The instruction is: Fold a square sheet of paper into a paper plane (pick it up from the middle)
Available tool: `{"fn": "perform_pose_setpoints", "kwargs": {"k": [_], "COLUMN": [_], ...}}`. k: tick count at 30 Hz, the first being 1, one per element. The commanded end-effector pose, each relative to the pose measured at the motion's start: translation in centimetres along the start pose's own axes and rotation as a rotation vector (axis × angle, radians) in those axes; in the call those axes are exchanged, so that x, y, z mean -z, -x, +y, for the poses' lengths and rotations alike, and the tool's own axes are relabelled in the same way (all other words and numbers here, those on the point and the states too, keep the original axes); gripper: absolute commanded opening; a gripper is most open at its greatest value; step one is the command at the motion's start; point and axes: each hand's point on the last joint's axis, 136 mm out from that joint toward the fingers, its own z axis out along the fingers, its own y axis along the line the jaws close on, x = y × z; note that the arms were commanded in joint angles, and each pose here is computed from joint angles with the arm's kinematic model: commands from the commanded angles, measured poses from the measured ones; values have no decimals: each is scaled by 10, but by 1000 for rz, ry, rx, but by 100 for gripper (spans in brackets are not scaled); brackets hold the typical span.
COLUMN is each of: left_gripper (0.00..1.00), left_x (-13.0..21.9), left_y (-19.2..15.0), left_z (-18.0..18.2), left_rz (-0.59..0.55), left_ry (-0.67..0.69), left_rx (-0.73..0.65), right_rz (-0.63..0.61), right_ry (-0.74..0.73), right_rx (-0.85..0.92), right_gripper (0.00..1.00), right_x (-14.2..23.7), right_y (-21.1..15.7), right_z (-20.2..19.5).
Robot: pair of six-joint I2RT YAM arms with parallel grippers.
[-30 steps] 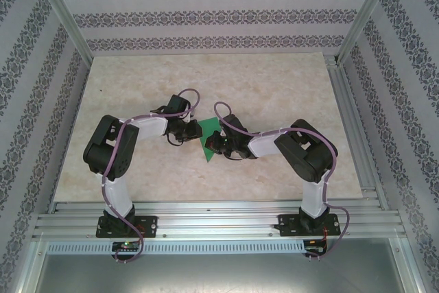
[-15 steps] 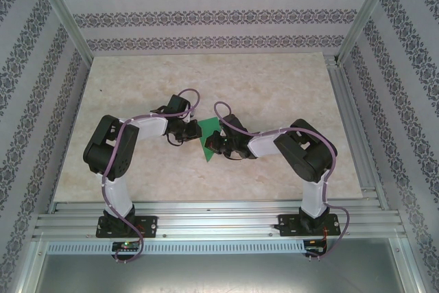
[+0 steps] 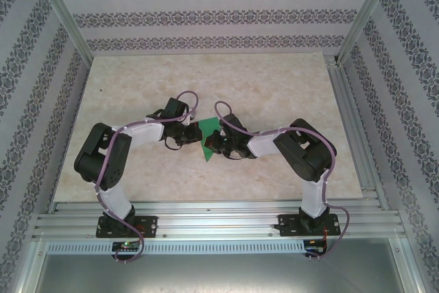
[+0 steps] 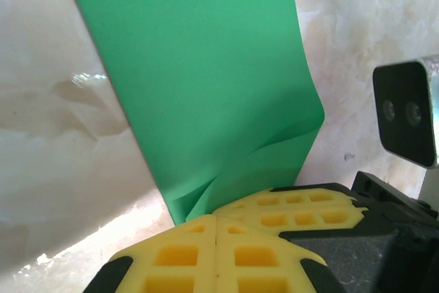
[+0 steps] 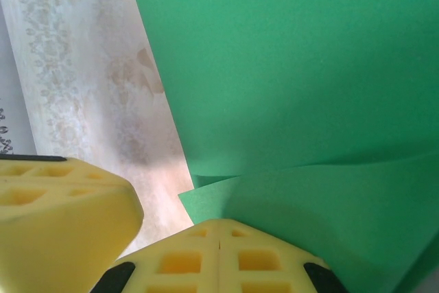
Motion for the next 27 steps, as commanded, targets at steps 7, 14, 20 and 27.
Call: {"fn": "perform_pose_setpoints", "kwargs": {"k": [7,14,20,27], "left_gripper": [0,0,0,0], "left_x": [-15,-23,-27,-28], "left_y": [-4,-5,-7,-13], "left_z": [-4,6,19,35], "left_rz": [23,35,38,50], "left_ry": [-24,14,73,153], "left_rx": [2,13,23,16], "right_rz": [25,27,24,-6], "right_ry": [-93,-88,-57,54], "right_rx": [-43,-46,-32,29], "right_gripper": [0,0,0,0], "right_x": [-8,-8,-6,13], "right_y": [-8,-8,-6,5], "right_z": [-32,-31,-21,18]}}
